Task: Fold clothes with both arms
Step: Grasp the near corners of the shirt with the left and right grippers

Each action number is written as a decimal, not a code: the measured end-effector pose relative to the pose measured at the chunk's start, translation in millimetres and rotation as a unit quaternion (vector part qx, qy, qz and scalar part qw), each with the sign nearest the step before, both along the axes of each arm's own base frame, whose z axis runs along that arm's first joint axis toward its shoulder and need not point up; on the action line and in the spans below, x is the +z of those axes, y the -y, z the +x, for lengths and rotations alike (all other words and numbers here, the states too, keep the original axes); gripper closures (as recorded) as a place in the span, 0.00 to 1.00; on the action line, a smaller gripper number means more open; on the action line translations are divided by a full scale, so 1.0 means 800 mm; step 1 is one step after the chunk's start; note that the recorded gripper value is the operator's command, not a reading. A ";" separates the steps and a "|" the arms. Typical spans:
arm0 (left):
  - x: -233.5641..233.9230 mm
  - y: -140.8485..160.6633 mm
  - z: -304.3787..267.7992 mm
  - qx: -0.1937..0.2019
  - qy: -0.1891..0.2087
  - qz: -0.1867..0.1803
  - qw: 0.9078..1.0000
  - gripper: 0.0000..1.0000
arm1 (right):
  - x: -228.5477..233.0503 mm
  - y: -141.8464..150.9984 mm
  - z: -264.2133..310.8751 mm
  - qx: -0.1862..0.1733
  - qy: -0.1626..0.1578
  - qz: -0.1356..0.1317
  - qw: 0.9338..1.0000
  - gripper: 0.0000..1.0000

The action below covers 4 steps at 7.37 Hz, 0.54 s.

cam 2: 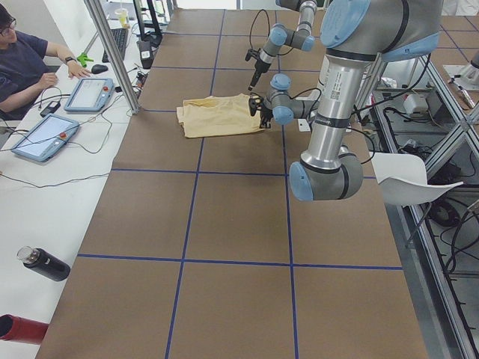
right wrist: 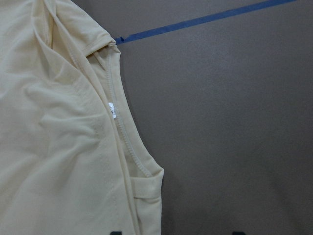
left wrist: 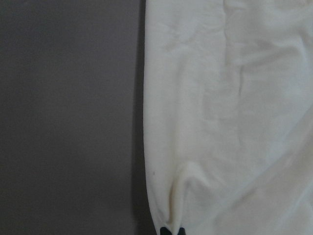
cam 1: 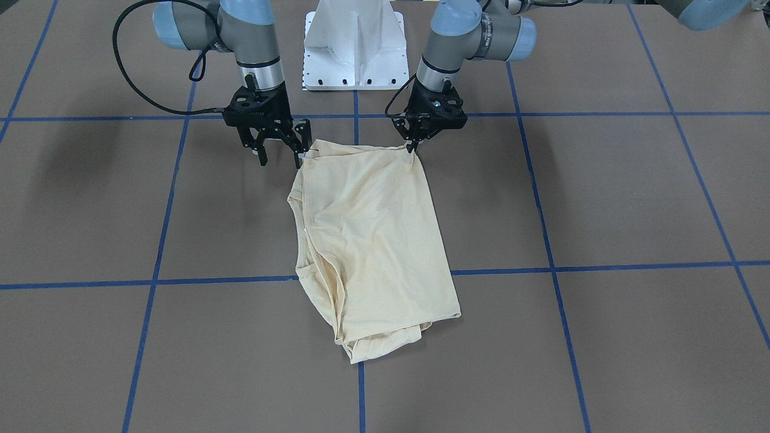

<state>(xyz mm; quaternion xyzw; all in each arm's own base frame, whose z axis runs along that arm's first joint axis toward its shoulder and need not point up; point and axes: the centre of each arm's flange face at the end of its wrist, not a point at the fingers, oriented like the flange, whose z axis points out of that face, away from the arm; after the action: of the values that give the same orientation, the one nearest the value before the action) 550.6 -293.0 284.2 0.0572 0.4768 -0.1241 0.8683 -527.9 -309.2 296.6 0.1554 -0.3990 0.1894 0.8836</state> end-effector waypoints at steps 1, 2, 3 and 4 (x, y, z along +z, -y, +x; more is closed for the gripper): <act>0.000 0.000 0.000 0.000 0.000 0.000 1.000 1.00 | 0.002 -0.002 -0.013 0.008 -0.003 0.001 1.000 0.30; 0.001 0.000 0.000 0.000 0.000 0.000 1.000 1.00 | 0.002 -0.004 -0.024 0.011 -0.007 0.003 1.000 0.30; 0.000 0.000 0.000 0.000 0.000 0.000 1.000 1.00 | 0.002 -0.007 -0.034 0.012 -0.009 0.005 1.000 0.37; 0.000 0.000 0.000 0.000 0.000 0.000 1.000 1.00 | 0.003 -0.011 -0.044 0.014 -0.011 0.005 1.000 0.49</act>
<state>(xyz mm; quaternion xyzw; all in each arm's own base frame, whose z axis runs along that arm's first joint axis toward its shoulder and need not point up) 550.5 -292.9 284.5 0.0572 0.4768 -0.1241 0.8684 -563.0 -300.4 298.9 0.1673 -0.3881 0.1980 0.8844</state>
